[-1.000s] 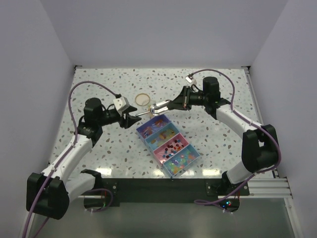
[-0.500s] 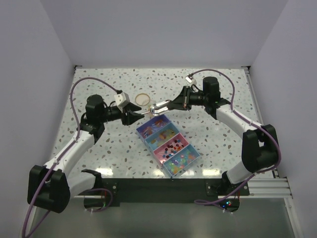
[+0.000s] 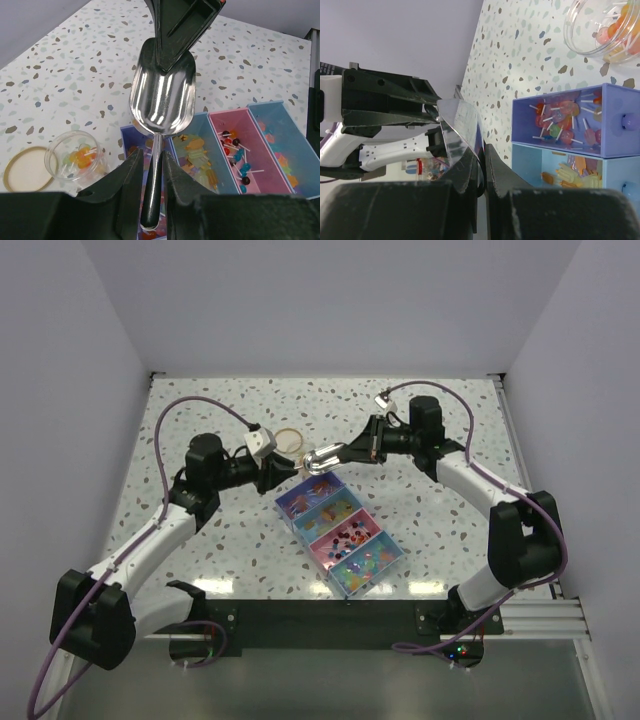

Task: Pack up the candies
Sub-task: Scoop the fake candies from the storage box.

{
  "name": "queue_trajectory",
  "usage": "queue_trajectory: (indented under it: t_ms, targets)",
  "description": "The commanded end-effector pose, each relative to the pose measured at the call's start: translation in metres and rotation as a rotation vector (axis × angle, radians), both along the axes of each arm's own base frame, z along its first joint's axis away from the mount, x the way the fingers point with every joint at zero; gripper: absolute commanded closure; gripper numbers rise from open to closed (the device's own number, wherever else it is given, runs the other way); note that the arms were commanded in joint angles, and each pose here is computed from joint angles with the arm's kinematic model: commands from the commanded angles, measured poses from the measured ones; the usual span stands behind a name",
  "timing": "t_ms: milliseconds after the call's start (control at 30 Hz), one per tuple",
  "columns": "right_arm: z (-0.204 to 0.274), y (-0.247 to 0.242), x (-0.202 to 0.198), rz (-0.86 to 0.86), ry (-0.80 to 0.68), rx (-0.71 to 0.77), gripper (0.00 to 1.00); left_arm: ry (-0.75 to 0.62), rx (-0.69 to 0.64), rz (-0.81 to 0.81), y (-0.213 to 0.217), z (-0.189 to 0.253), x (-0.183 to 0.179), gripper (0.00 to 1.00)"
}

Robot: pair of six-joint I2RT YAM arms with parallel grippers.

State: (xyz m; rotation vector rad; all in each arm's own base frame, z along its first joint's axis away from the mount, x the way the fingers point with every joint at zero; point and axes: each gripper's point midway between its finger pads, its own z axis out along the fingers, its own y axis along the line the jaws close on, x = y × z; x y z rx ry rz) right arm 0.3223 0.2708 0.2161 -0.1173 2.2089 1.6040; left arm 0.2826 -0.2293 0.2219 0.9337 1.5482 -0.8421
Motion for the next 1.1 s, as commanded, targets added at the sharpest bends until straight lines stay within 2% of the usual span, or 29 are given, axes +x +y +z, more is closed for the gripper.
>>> queue_trajectory:
  t_ms: [0, 167, 333, 433, 567, 600, 633, 733, 800, 833, 1067]
  targets:
    - [0.001, -0.001, 0.005, -0.010, -0.032, 0.006, 1.00, -0.054, -0.012, 0.021, 0.000, 0.017, 0.007, 0.74]
    - [0.002, -0.001, 0.005, -0.015, -0.033, 0.011, 1.00, -0.044, -0.017, 0.027, 0.001, 0.014, 0.004, 0.83]
    - [0.004, -0.001, 0.006, -0.022, -0.033, 0.023, 1.00, -0.028, -0.015, 0.028, 0.001, 0.009, 0.002, 0.85]
    - [0.006, 0.000, 0.005, -0.022, -0.037, 0.034, 1.00, -0.015, -0.019, 0.025, 0.001, 0.007, 0.000, 1.00]
    - [0.004, 0.000, 0.005, -0.021, -0.035, 0.030, 1.00, -0.018, -0.028, 0.039, 0.002, 0.010, 0.001, 1.00]
    - [0.002, 0.000, 0.003, -0.018, -0.022, 0.021, 0.96, -0.025, -0.029, 0.048, 0.004, 0.013, 0.001, 1.00]
    - [0.002, -0.002, 0.004, -0.014, -0.041, 0.006, 0.79, -0.026, -0.026, 0.053, 0.004, 0.014, 0.001, 1.00]
    - [-0.003, -0.006, 0.002, -0.011, -0.057, -0.057, 0.55, -0.016, 0.011, 0.083, 0.010, 0.011, 0.004, 1.00]
    - [-0.010, -0.012, 0.000, -0.021, -0.034, -0.111, 0.50, 0.011, 0.051, 0.087, 0.013, 0.007, 0.002, 1.00]
    - [-0.006, -0.014, 0.002, -0.016, -0.082, -0.139, 0.47, 0.018, 0.067, 0.095, 0.015, 0.005, 0.002, 1.00]
    - [-0.029, -0.043, 0.010, -0.078, -0.129, -0.397, 0.43, 0.130, 0.195, 0.147, 0.037, -0.010, -0.016, 1.00]
